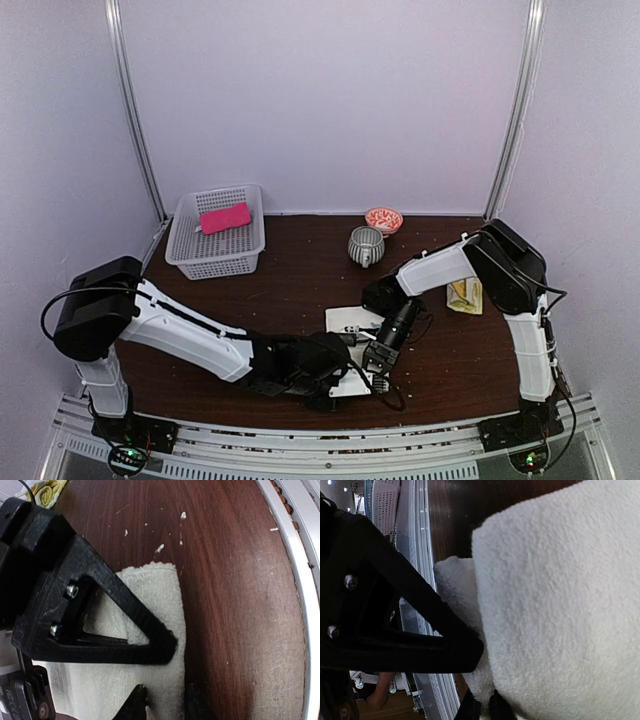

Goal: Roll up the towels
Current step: Roll the towel at the center of the board.

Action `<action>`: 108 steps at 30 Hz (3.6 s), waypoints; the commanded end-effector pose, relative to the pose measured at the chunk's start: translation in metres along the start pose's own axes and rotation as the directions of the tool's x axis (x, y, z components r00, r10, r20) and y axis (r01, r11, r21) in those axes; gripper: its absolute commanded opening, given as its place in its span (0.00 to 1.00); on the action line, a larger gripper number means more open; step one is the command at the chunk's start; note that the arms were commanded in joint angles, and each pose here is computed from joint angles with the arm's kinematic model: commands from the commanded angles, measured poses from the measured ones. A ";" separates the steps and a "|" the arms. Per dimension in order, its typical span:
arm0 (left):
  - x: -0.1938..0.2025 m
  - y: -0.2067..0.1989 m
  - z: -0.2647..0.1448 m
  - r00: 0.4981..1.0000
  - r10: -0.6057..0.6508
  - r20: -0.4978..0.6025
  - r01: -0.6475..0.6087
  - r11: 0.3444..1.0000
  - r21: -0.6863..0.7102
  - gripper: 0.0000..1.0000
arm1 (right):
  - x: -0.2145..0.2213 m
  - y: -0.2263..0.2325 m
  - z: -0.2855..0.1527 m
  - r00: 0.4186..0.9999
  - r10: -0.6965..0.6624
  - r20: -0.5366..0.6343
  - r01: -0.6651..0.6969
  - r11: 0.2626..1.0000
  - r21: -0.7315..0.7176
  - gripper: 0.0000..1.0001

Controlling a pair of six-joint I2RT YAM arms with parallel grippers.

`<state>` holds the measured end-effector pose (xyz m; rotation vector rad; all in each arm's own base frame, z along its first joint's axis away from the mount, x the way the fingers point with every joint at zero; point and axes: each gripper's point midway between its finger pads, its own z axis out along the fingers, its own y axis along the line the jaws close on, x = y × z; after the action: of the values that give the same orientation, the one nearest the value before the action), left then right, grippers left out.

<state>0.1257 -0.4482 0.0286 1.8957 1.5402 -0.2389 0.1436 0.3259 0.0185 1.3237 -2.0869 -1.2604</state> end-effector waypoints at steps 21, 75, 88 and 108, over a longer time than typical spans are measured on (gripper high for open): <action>-0.016 -0.018 0.008 0.996 -0.090 0.005 0.088 0.980 0.177 0.00 | -0.007 0.001 -0.082 0.989 -0.147 -0.004 0.138 0.921 0.365 0.30; 0.007 -0.009 0.049 0.568 -0.677 -0.468 0.738 0.168 0.653 0.00 | 0.017 0.139 -0.138 0.675 -0.713 -0.191 0.594 0.372 0.713 0.48; 0.015 -0.009 0.054 0.566 -0.680 -0.467 0.759 0.206 0.618 0.00 | 0.024 0.053 -0.046 0.608 -0.665 -0.434 0.651 0.105 0.752 0.48; 0.022 -0.012 0.051 0.582 -0.671 -0.460 0.756 0.237 0.611 0.00 | 0.029 -0.004 -0.019 0.658 -0.527 -0.538 0.680 0.106 0.726 0.30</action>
<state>0.1402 -0.4878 0.0213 1.5374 2.3998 -1.6713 0.1397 0.2922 0.0255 2.9341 -2.1508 0.0000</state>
